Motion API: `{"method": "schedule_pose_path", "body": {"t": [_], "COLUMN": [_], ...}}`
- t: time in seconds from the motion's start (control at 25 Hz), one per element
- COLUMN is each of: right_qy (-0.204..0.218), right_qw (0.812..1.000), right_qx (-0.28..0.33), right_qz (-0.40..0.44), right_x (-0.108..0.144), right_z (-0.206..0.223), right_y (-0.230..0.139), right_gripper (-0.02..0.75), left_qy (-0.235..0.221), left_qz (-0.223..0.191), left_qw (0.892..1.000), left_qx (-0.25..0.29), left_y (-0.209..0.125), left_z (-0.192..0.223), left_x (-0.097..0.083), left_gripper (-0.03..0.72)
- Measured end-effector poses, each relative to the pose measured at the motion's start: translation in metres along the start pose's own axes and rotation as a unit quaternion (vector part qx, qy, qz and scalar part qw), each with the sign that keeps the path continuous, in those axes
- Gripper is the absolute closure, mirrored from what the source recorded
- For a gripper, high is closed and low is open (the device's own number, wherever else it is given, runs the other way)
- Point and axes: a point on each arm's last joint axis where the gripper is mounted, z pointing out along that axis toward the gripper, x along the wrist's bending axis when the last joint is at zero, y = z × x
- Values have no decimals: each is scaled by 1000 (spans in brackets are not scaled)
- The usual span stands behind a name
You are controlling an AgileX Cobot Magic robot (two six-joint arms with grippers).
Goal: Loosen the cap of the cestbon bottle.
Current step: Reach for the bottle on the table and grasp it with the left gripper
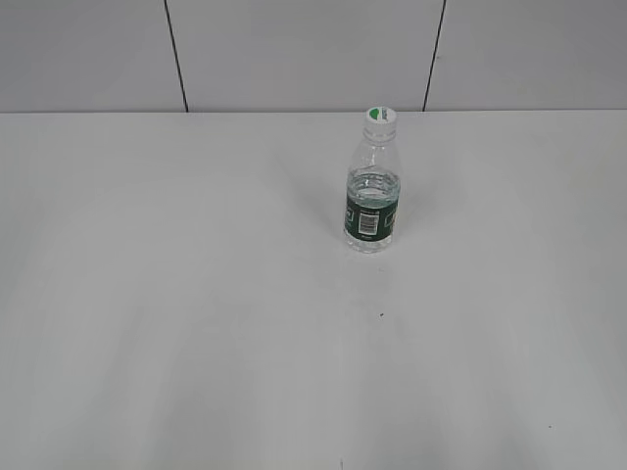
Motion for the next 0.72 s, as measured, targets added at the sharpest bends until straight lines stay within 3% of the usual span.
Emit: {"method": "schedule_pose_path", "body": {"t": [0.72], "right_qy": [0], "right_qw": [1000], "right_qx": [0], "right_qz": [0], "right_x": [0], "right_z": [0], "right_y": [0], "right_gripper": [150], "left_qy": [4], "left_qz": [3], "left_qw": [1000], "left_qx": [0], "left_y": [0], "left_z": [0], "left_x": [1], "left_gripper": [202]}}
